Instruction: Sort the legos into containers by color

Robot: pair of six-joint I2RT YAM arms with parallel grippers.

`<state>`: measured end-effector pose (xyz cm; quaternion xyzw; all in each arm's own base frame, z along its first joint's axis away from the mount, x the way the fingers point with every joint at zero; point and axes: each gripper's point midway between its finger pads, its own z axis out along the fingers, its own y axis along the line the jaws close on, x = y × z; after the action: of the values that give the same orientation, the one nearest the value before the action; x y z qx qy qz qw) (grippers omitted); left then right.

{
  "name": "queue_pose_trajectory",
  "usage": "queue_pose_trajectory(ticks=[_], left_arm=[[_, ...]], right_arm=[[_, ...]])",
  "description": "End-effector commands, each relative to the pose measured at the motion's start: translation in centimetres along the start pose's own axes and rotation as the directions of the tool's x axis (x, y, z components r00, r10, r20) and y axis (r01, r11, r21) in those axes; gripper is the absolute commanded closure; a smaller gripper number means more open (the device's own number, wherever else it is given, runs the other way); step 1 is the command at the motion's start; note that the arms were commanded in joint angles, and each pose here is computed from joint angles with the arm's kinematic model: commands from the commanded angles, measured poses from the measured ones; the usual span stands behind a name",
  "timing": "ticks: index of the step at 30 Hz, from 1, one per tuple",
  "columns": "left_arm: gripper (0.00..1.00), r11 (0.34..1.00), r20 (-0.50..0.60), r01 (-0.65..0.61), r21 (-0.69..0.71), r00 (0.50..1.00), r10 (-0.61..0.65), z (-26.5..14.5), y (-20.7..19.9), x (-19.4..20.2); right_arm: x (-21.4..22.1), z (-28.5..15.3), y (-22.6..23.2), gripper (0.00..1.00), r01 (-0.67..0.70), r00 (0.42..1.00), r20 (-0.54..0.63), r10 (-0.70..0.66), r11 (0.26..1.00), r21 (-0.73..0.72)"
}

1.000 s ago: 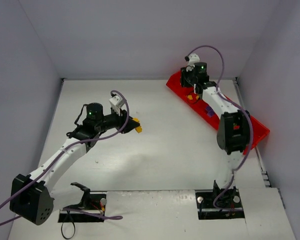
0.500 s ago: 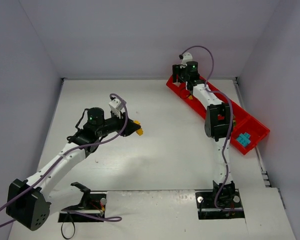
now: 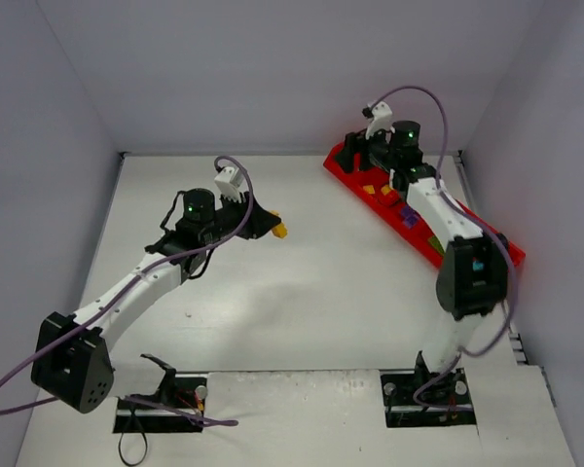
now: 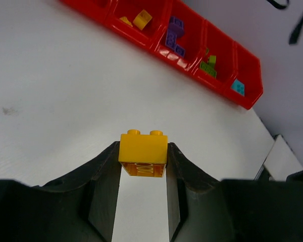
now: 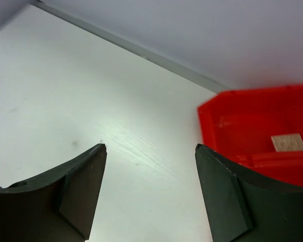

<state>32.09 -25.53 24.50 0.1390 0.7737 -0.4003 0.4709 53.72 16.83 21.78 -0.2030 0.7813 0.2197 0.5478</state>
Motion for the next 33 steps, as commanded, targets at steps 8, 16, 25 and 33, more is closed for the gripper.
queue_pose_trajectory(ticks=[8,16,25,33], left_arm=[[0.88,0.975,0.274,0.180,0.131,0.938,-0.211,1.4,-3.7,-9.9],[0.88,0.949,0.300,0.262,0.175,0.904,-0.305,1.0,-4.6,-10.8],[0.88,0.941,0.269,0.266,0.211,0.909,-0.317,1.0,-6.1,-10.5],[0.88,0.941,0.251,0.266,0.210,0.915,-0.315,0.9,-6.5,-10.3]], right_arm=[[-4.3,-11.1,16.3,0.26,0.146,0.981,0.175,-0.083,0.910,-0.389],[-3.1,-13.3,21.5,0.22,0.160,0.981,0.173,-0.088,0.871,-0.465],[-3.2,-11.5,22.6,0.28,0.180,0.978,0.173,-0.112,0.873,-0.453],[-3.1,-9.4,22.7,0.47,0.189,0.978,0.161,-0.129,0.871,-0.453]])
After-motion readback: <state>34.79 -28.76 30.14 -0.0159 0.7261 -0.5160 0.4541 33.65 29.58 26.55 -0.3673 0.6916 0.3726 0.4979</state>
